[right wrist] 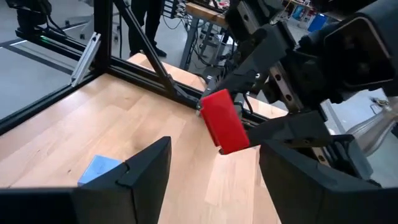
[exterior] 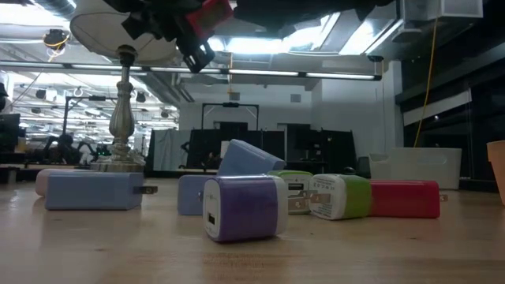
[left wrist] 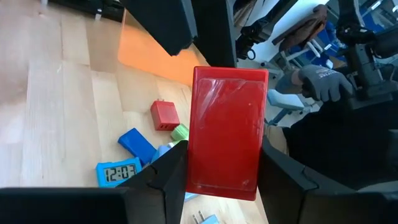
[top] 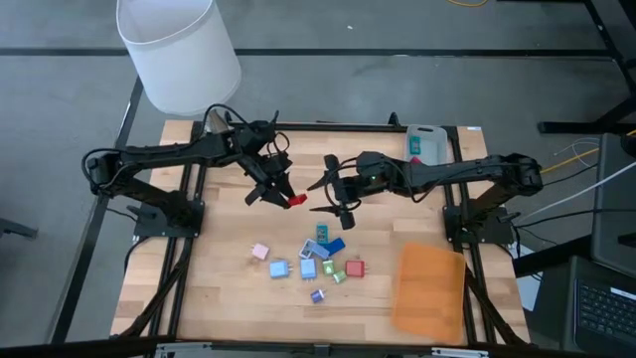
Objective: Pick & Place Office items
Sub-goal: Put the red digital clock into the gray bin
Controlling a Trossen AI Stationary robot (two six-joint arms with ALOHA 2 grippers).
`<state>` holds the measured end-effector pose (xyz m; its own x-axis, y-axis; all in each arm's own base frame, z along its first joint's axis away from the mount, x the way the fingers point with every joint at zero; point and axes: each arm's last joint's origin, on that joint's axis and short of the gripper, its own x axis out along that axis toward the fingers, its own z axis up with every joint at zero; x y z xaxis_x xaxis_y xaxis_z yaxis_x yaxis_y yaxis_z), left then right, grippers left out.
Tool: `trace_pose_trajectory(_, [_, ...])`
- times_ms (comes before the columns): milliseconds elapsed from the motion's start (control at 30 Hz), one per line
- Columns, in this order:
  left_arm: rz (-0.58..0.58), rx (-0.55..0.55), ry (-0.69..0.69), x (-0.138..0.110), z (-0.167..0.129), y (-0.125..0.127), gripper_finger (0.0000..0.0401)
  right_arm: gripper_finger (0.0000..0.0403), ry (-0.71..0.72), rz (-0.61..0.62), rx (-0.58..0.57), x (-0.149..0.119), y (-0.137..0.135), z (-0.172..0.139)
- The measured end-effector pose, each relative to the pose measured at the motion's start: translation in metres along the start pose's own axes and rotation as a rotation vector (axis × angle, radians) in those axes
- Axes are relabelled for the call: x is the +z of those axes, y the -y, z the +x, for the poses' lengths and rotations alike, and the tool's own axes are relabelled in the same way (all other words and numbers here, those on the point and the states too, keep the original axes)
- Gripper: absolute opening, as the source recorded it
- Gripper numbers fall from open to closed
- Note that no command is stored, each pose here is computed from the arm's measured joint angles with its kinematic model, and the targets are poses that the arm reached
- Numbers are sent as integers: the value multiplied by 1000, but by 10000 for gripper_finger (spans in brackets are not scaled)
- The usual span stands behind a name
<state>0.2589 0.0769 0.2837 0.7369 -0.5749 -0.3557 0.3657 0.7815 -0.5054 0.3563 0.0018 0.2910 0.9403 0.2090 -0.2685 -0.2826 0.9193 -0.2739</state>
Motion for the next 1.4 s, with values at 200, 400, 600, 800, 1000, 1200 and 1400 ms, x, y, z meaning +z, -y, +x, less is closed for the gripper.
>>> trace_pose_trajectory(200, [2,-35,-22,-1,19,-2,152,241,17,-5,-3,2,0,0])
trace_pose_trajectory(400, [-2,-74,-17,2,31,-12,152,241,17,4,40,1,-2,0])
trace_pose_trajectory(600, [29,-57,19,16,25,-14,152,241,13,25,62,2,-7,1])
trace_pose_trajectory(800, [44,-62,32,23,22,-11,152,241,5,23,52,2,-8,1])
trace_pose_trajectory(1000, [42,-56,19,21,22,-12,152,239,5,23,52,2,-8,1])
trace_pose_trajectory(1200, [47,-61,12,21,25,-9,152,196,4,24,51,2,-8,1])
trace_pose_trajectory(1400, [50,-57,12,21,26,-9,152,108,6,18,43,2,-8,1])
